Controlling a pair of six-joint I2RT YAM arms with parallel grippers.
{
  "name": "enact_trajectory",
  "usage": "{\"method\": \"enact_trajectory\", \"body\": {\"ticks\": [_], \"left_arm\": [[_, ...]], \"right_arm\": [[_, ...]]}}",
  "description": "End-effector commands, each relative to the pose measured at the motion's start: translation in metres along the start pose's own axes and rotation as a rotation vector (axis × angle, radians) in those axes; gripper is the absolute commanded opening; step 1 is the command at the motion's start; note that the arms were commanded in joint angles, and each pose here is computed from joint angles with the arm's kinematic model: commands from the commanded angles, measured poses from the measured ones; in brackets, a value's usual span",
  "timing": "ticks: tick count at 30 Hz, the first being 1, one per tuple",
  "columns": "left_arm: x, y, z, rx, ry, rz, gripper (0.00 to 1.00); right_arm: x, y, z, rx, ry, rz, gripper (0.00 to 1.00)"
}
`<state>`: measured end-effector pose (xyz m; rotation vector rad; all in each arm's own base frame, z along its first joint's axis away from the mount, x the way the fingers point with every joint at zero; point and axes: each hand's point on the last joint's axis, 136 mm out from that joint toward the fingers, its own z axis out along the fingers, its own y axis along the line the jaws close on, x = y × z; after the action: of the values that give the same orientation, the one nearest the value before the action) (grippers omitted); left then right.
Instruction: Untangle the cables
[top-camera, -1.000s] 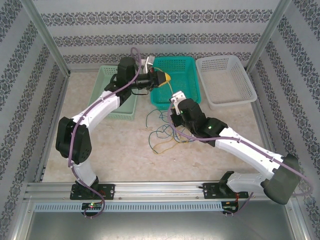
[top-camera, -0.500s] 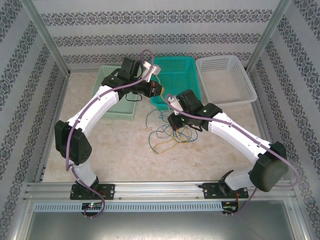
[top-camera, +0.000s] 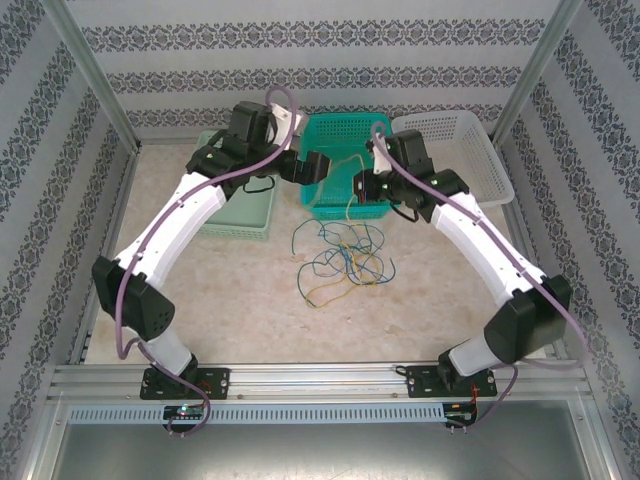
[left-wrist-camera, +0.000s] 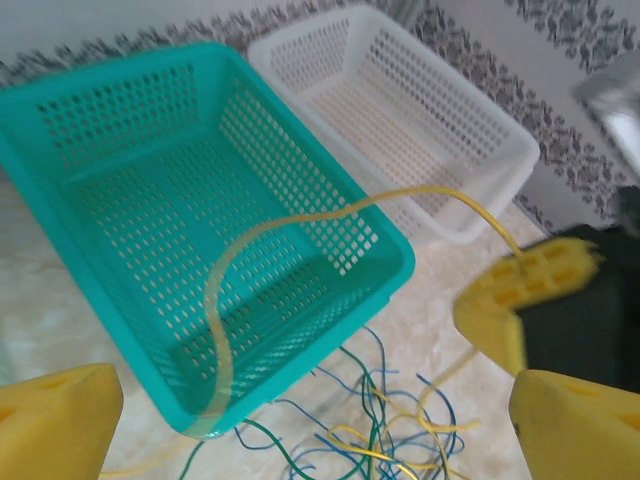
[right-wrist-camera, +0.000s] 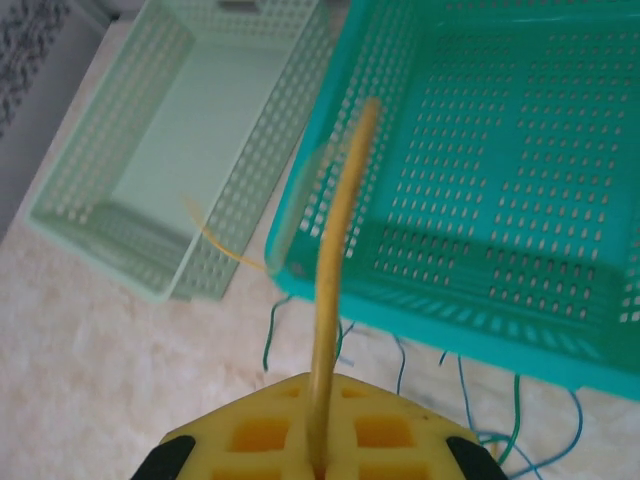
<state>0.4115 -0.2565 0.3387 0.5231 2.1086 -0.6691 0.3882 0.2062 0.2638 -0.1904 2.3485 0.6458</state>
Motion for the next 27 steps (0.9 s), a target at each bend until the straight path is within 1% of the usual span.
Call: {"method": "enact_trajectory", "body": {"ticks": [1, 4, 7, 12, 16, 22, 27], "left_arm": [[-0.011, 0.002, -0.026, -0.055, -0.079, -0.001, 1.00], [0.000, 0.005, -0.032, -0.069, -0.081, -0.017, 1.00], [0.015, 0.011, -0.033, -0.092, -0.069, -0.031, 1.00], [0.033, 0.021, -0.033, -0.105, -0.039, -0.074, 1.00], [0.039, 0.027, -0.034, -0.104, -0.040, -0.099, 1.00], [0.047, 0.032, -0.036, -0.108, -0.028, -0.117, 1.00], [0.055, 0.037, -0.035, -0.117, -0.017, -0.136, 1.00]], "right_arm": [[-0.028, 0.000, 0.008, -0.015, -0.046, 0.073, 0.00], [-0.052, -0.002, 0.015, -0.023, -0.101, 0.106, 0.00], [-0.070, -0.014, 0.021, 0.020, -0.152, 0.125, 0.00], [-0.079, -0.038, 0.040, 0.114, -0.170, 0.123, 0.00], [-0.072, -0.057, 0.070, 0.130, -0.113, 0.133, 0.00], [-0.046, -0.081, 0.113, 0.150, 0.009, 0.099, 0.00], [-0.019, -0.105, 0.134, 0.200, 0.095, 0.134, 0.00]]}}
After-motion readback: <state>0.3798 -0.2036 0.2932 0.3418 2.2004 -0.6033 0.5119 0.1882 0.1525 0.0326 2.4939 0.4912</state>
